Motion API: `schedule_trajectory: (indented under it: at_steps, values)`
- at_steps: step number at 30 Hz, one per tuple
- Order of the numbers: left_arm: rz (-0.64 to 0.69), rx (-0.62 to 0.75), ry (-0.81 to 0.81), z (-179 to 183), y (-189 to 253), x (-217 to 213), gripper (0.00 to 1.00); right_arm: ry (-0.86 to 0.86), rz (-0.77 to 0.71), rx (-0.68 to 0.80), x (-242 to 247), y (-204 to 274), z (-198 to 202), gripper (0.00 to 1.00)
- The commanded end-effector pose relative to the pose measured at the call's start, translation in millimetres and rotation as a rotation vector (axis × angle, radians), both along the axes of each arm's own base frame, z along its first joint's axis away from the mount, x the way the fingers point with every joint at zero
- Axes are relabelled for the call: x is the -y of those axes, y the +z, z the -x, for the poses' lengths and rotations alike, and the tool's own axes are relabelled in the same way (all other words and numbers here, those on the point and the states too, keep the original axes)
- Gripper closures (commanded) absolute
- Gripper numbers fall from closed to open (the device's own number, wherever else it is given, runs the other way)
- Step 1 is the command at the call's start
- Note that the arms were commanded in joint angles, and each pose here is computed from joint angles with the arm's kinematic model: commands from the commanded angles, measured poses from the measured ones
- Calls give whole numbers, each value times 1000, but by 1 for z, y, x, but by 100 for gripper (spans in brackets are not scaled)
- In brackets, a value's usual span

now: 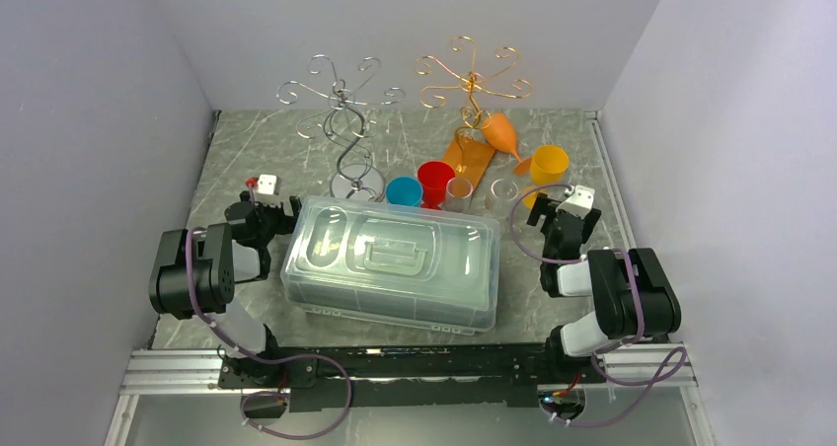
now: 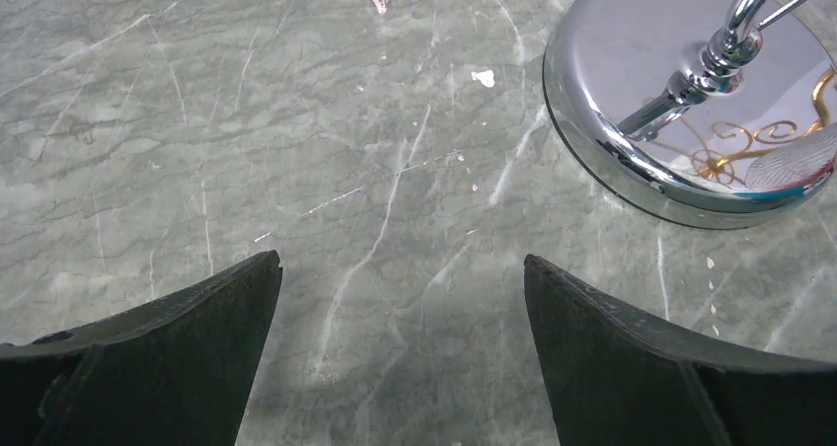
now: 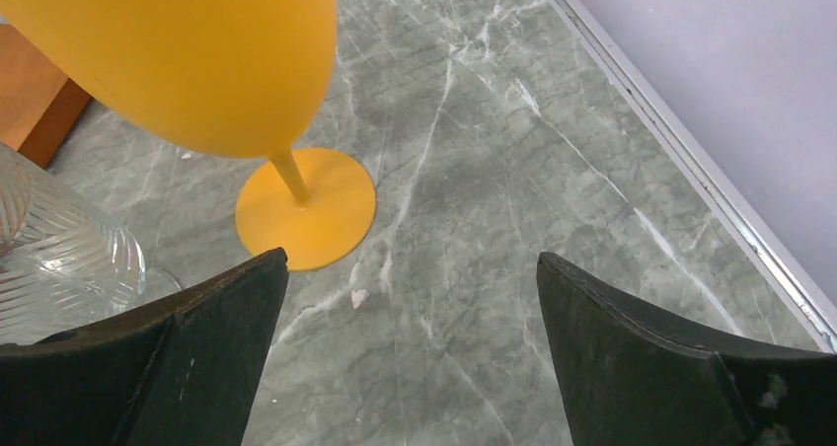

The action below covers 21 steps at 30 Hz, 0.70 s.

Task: Place the wine glass upside down on the wine glass rack
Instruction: Move the distractor to the center of the board.

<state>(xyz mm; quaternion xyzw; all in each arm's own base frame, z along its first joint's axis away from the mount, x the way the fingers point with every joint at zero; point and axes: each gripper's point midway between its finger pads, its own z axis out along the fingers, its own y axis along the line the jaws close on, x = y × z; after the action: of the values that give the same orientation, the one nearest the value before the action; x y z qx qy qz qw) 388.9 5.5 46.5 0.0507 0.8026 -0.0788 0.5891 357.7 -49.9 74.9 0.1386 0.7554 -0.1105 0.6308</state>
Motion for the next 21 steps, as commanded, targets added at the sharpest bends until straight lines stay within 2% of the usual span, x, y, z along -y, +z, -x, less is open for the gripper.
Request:
schedule_trajectory:
  at_steps: [1,4,8,12,15,18,19,21]
  values:
    - [-22,41,2,-6,11,-2,1,0,-7,81,-1,22,-9,0]
    - [-23,43,2,-6,12,-2,1,-9,-2,100,1,32,-10,0]
    - [-11,59,-29,-6,16,3,1,-29,-14,39,1,50,-16,0]
    - [61,-78,36,-19,41,-15,1,-90,-155,88,2,76,-8,0]
    - [57,-134,62,-27,72,-28,1,7,-254,117,-20,97,-8,0]
    - [95,-156,74,-20,93,-37,1,23,-487,162,-35,117,-1,0]
    - [113,-174,80,-17,101,-41,1,117,-501,149,-50,124,1,0]
    - [163,-229,93,-11,116,-49,1,196,-484,124,-62,136,7,2]
